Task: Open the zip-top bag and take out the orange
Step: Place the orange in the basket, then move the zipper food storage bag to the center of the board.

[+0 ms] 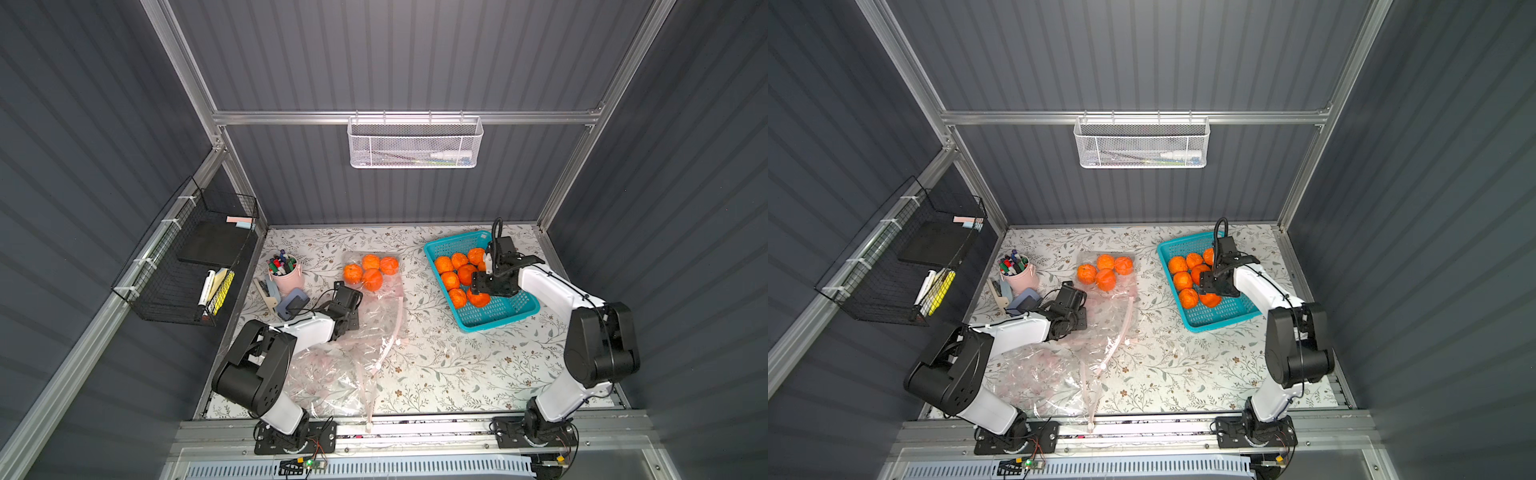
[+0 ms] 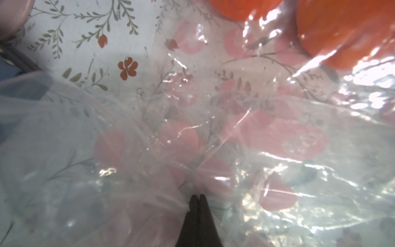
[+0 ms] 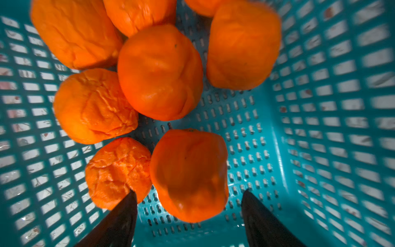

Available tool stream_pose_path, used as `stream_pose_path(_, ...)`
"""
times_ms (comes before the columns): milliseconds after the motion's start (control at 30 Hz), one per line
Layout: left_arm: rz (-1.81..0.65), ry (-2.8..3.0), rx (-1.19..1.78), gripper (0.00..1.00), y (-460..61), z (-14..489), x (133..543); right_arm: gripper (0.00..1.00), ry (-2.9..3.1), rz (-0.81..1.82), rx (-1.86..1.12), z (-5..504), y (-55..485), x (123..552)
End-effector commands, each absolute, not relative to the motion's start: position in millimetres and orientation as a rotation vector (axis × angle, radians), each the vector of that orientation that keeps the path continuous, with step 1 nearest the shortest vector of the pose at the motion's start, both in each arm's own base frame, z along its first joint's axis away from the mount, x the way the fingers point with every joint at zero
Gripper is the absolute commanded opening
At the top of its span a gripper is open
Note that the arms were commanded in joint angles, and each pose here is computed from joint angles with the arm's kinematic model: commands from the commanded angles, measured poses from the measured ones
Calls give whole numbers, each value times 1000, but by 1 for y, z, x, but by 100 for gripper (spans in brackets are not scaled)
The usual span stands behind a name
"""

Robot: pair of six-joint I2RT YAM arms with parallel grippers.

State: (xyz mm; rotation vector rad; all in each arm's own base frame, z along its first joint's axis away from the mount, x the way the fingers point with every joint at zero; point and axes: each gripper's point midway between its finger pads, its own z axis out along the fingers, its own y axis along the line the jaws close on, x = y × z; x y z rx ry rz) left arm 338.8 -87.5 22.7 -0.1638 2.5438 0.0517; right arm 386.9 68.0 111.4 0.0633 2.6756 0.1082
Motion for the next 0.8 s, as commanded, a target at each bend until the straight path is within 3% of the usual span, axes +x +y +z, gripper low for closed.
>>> stream_pose_path(0, 112, 2611, -176, 0, -76, 22, 320, 78, 2551, 48, 102, 142, 54, 386)
stream_pose_path(200, 30, 2520, -171, 0, -85, 95, 331, 76, 2333, 250, -3, 192, 76, 375)
stream_pose_path(500, -182, 2498, -108, 1, -98, 169, 299, 75, 2236, 420, -87, 215, 100, 363)
stream_pose_path(533, -214, 2517, -100, 7, -103, 168, 296, 75, 2232, 434, -90, 215, 102, 363)
stream_pose_path(600, -337, 2563, -68, 27, -119, 165, 287, 74, 2226, 475, -104, 218, 108, 362)
stream_pose_path(667, -593, 2535, 45, 36, -153, 168, 278, 74, 2224, 512, -125, 218, 115, 360)
stream_pose_path(767, -968, 2433, 272, 40, -215, 178, 251, 75, 2163, 542, -156, 233, 121, 353)
